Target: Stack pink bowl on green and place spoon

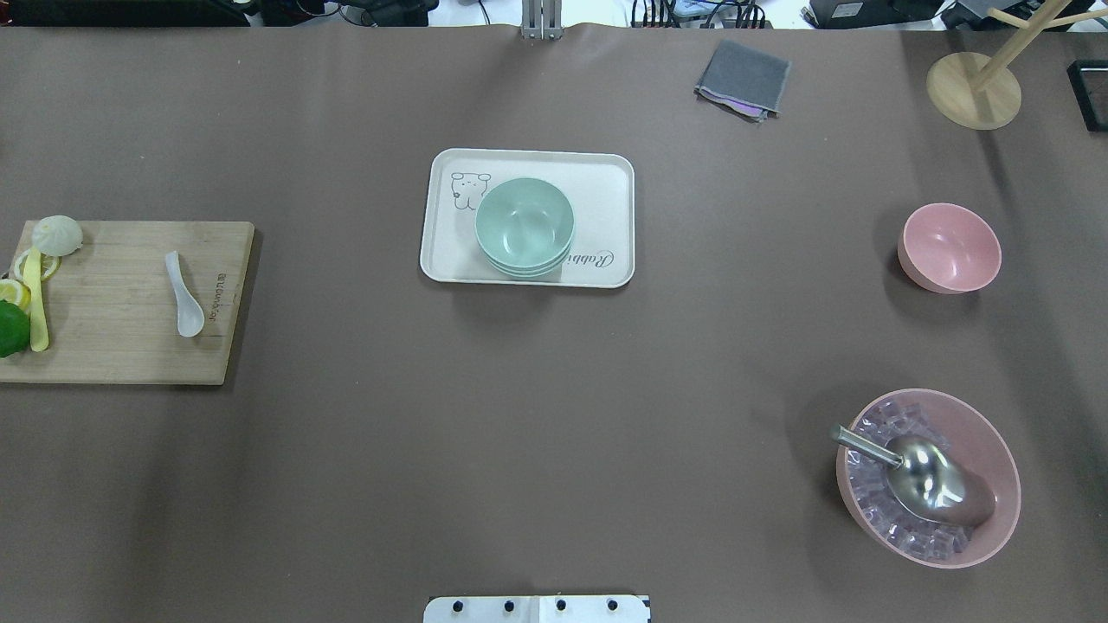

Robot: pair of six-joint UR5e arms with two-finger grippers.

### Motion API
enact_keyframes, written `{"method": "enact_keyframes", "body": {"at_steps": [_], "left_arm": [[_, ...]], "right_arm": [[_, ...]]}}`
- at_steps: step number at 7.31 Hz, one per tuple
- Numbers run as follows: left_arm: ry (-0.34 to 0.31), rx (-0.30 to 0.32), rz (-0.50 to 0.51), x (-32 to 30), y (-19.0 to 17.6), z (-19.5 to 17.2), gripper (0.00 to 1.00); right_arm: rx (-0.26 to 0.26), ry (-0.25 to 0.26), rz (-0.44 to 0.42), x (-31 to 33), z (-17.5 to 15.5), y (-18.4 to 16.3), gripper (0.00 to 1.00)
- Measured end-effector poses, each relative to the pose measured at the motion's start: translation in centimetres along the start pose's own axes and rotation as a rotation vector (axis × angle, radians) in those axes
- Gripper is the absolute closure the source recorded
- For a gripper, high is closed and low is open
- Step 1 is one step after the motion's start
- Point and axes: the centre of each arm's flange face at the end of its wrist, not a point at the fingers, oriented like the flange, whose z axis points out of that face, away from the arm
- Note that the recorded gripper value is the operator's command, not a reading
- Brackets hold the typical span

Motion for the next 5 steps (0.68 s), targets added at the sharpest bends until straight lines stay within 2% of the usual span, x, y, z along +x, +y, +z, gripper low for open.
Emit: {"method": "enact_keyframes", "body": {"at_steps": [2,5], "left_arm": [[0.003,0.004,0.006,0.18,0.37,-0.09,0.02],[0.005,0.012,0.013,0.61,0.32,-0.43,0.02]], "right_arm": [[0.023,-0.009,-0.019,-0.35,-0.29,-0.14,0.0],[0.028,-0.011,-0.023,-0.47,-0.33,-0.18,0.0]]}}
